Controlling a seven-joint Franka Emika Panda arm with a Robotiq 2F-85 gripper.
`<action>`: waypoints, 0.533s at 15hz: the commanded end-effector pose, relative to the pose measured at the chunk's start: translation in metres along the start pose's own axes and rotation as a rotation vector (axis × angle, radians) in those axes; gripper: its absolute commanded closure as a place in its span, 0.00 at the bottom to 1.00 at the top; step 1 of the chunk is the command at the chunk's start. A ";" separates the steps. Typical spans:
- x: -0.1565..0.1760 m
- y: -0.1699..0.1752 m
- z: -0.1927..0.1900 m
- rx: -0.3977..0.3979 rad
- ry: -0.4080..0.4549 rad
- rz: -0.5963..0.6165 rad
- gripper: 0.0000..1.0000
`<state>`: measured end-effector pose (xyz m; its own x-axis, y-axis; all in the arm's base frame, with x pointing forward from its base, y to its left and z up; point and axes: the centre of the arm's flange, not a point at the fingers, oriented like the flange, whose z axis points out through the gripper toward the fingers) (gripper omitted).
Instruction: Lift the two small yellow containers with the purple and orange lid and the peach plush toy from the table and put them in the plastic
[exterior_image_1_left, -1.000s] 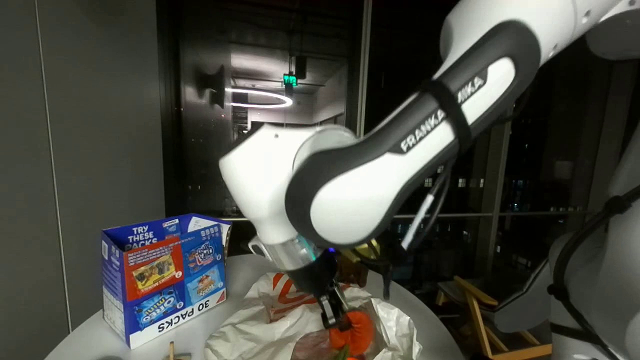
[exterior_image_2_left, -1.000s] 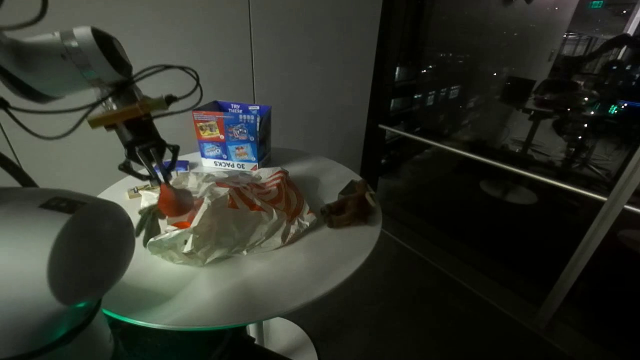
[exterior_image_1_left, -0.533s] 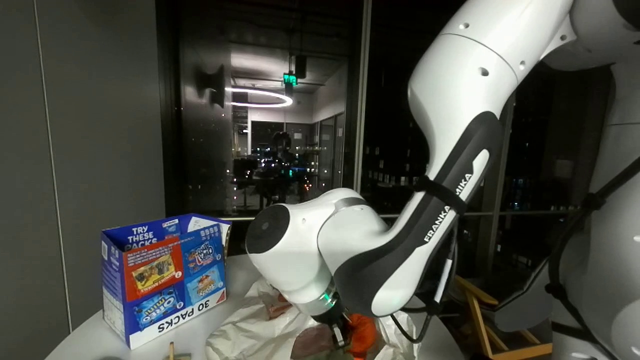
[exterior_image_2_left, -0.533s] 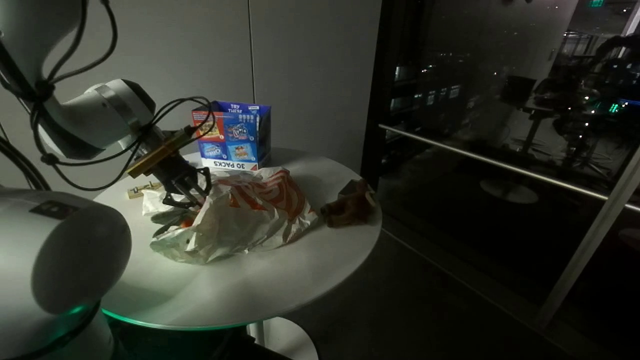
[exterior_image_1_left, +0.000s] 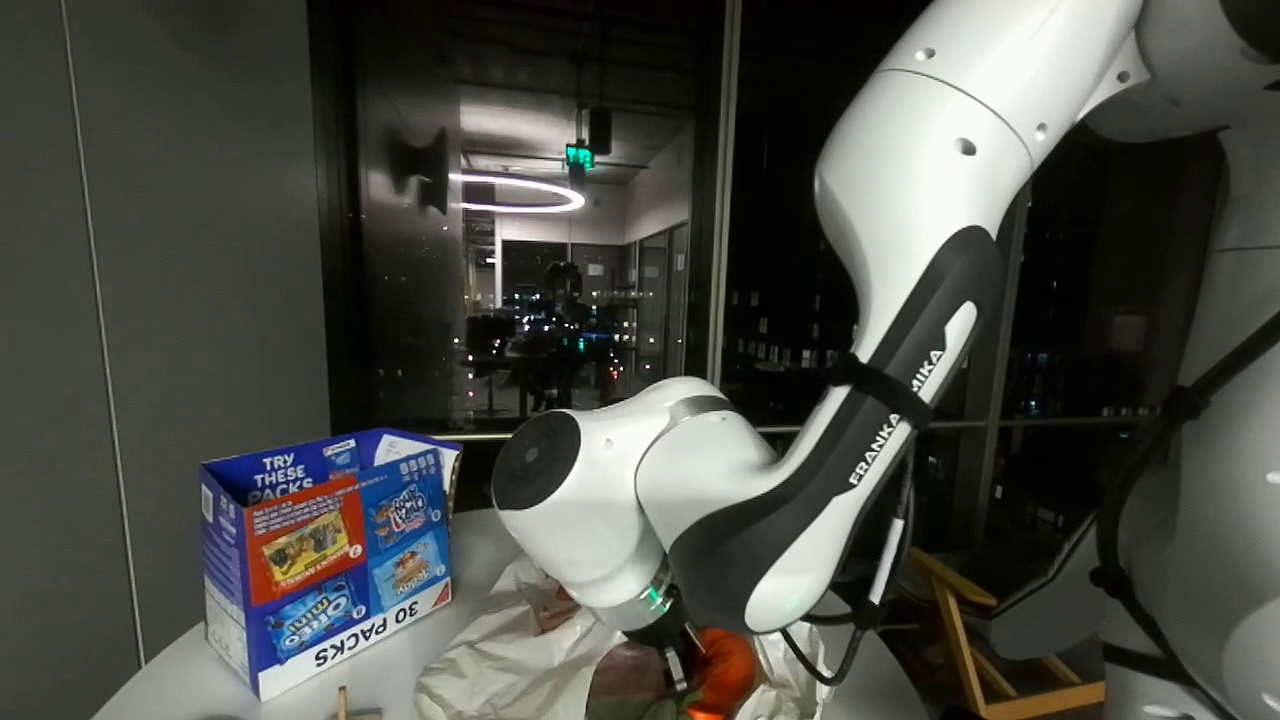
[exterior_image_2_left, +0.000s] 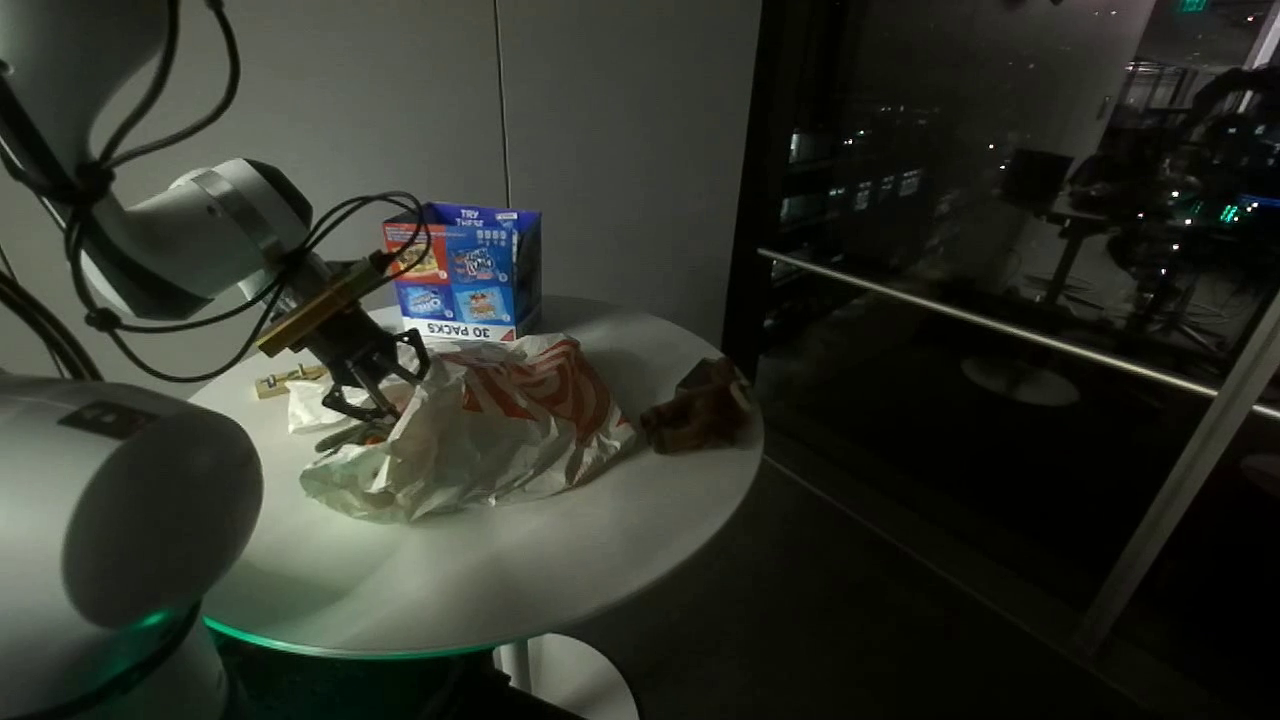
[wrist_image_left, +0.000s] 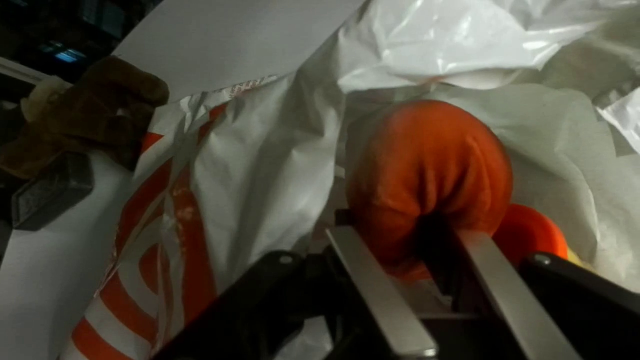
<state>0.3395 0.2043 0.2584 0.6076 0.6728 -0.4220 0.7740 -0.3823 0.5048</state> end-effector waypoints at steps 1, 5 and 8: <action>-0.006 -0.005 -0.009 0.013 0.034 -0.038 0.34; -0.034 -0.017 -0.062 -0.069 0.143 -0.079 0.05; -0.057 -0.023 -0.103 -0.162 0.187 -0.040 0.00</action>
<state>0.3059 0.2396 0.2981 0.5224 0.7768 -0.3517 0.7944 -0.2933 0.5319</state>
